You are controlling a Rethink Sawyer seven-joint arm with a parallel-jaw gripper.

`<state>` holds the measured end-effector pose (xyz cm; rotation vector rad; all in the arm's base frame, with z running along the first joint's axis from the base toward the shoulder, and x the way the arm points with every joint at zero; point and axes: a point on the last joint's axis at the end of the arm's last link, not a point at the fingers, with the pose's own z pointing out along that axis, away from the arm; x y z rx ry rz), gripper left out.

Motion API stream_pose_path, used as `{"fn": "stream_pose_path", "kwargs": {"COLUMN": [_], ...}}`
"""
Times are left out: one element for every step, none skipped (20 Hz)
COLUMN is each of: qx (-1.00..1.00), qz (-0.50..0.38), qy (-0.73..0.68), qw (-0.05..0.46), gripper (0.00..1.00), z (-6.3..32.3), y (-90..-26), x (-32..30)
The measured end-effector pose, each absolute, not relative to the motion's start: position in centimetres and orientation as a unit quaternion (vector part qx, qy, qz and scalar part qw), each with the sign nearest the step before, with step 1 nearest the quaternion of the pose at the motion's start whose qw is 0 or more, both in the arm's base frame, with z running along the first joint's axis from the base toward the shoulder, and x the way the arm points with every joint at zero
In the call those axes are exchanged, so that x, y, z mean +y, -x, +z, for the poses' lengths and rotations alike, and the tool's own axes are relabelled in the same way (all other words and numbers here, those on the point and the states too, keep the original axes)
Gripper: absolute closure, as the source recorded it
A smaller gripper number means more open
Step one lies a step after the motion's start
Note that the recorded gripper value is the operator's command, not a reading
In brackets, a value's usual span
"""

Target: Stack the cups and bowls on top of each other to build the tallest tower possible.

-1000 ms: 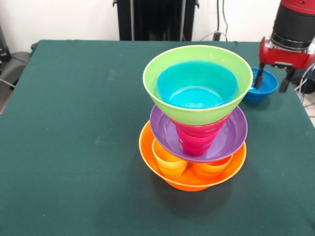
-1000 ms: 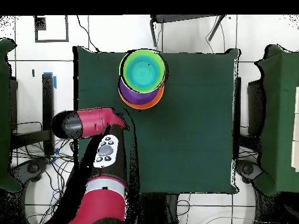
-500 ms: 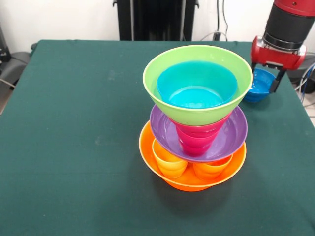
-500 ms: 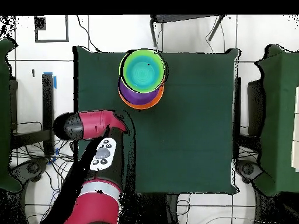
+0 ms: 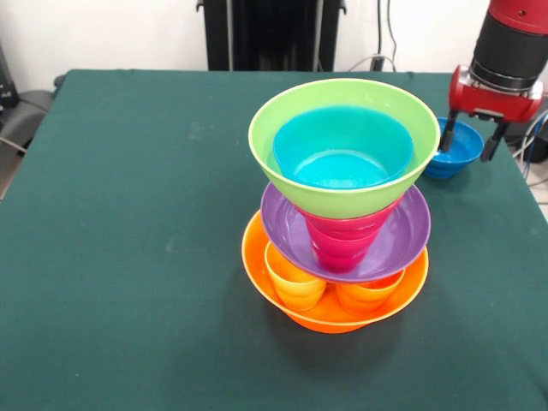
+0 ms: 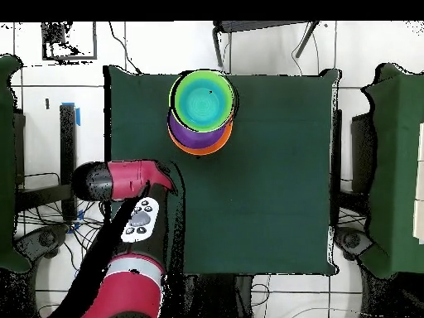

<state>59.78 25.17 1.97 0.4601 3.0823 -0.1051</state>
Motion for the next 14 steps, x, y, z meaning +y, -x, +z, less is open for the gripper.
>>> {"fn": "stream_pose_path", "kwargs": {"qx": [0.988,0.988,0.988,0.988,0.988,0.988,0.988,0.988,0.987,0.987,0.987,0.987,0.987,0.987], "qz": [-0.032,-0.031,-0.032,-0.032,-0.033,-0.034,-0.035,-0.035,-0.036,-0.036,-0.036,-0.037,-0.038,-0.038], "qy": [-0.15,-0.152,-0.152,-0.153,-0.153,-0.153,-0.153,-0.153,-0.154,-0.155,-0.156,-0.157,-0.157,-0.158], "qw": [0.011,0.011,0.01,0.01,0.01,0.009,0.008,0.007,0.005,0.003,0.001,0.0,-0.002,-0.002], "gripper": [0.0,0.0,0.0,0.0,0.0,0.0,0.0,0.0,0.0,0.0,0.0,0.0,0.0,0.0], "z": [2.0,2.0,2.0,2.0,1.9,1.9,1.8,1.6,1.3,1.0,0.7,0.5,0.1,-0.2], "y": [-59.8,-59.7,-59.6,-59.6,-59.4,-59.3,-59.3,-59.1,-59.0,-58.8,-58.6,-58.5,-58.3,-58.1], "x": [25.3,25.6,25.7,25.8,25.9,25.9,25.9,26.0,26.1,26.1,26.1,26.1,26.1,26.1]}}
